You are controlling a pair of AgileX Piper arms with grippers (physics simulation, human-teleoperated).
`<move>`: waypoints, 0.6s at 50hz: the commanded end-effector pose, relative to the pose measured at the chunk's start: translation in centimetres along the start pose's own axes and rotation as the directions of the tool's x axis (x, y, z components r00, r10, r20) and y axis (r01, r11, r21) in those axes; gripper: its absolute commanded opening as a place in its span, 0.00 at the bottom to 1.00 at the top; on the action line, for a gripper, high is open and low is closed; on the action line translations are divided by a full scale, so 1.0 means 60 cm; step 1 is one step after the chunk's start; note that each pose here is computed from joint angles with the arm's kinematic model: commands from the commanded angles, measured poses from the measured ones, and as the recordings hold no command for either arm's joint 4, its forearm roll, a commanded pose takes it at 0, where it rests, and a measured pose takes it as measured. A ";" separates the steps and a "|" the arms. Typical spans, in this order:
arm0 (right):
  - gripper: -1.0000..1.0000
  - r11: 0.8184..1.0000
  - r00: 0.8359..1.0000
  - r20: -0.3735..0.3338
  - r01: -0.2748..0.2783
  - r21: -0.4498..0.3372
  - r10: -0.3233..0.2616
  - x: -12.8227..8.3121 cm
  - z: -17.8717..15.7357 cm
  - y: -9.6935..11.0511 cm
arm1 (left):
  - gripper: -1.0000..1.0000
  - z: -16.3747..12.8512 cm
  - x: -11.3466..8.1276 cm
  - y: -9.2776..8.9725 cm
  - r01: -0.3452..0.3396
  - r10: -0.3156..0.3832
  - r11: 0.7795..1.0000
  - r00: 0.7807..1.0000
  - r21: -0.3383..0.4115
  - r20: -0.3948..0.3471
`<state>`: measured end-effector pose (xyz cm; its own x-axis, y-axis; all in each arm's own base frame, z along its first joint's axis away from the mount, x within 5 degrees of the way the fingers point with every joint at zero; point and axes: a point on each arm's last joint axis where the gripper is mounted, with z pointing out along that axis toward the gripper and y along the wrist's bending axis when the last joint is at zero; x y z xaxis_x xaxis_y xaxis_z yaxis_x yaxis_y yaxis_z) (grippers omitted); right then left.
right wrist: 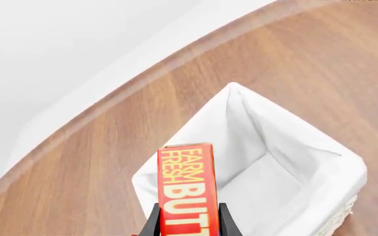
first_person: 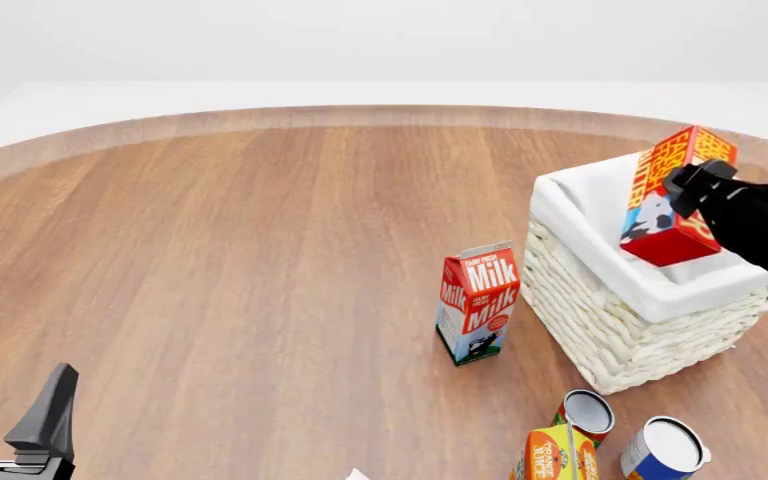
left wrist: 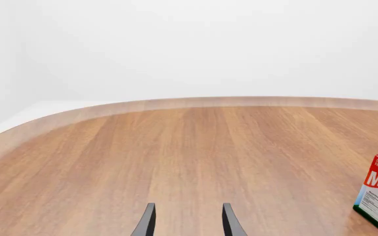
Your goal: Pick up the cream cheese box and the butter, and put them in the basket.
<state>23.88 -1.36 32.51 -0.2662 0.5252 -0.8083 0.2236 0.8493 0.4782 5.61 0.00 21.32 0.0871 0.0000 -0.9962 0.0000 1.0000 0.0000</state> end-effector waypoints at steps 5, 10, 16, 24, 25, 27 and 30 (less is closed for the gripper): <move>0.00 1.000 0.999 0.027 -0.017 -0.010 0.017 -0.009 -0.003 0.002 | 1.00 0.000 0.000 0.000 0.000 0.000 1.000 1.000 0.000 0.000; 1.00 1.000 0.999 0.031 -0.008 -0.011 0.008 -0.011 -0.008 0.003 | 1.00 0.000 0.000 0.000 0.000 0.000 1.000 1.000 0.000 0.000; 1.00 1.000 0.999 0.037 0.000 -0.009 0.000 -0.015 -0.015 0.004 | 1.00 0.000 0.000 0.000 0.000 0.000 1.000 1.000 0.000 0.000; 1.00 1.000 0.999 0.038 0.003 -0.011 -0.003 -0.015 -0.015 0.004 | 1.00 0.000 0.000 0.000 0.000 0.000 1.000 1.000 0.000 0.000; 1.00 1.000 0.999 0.039 0.006 -0.011 -0.006 -0.016 -0.016 0.005 | 1.00 0.000 0.000 0.000 0.000 0.000 1.000 1.000 0.000 0.000; 1.00 1.000 0.999 0.040 0.007 -0.013 -0.007 -0.016 -0.016 0.006 | 1.00 0.000 0.000 0.000 0.000 0.000 1.000 1.000 0.000 0.000; 1.00 1.000 0.999 0.041 0.008 -0.012 -0.007 -0.017 -0.016 0.005 | 1.00 0.000 0.000 0.000 0.000 0.000 1.000 1.000 0.000 0.000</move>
<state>23.41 -1.57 33.53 -0.2353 0.5196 -0.8214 0.2144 0.8520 0.4775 5.61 0.00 21.32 0.0871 0.0000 -0.9962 0.0000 1.0000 0.0000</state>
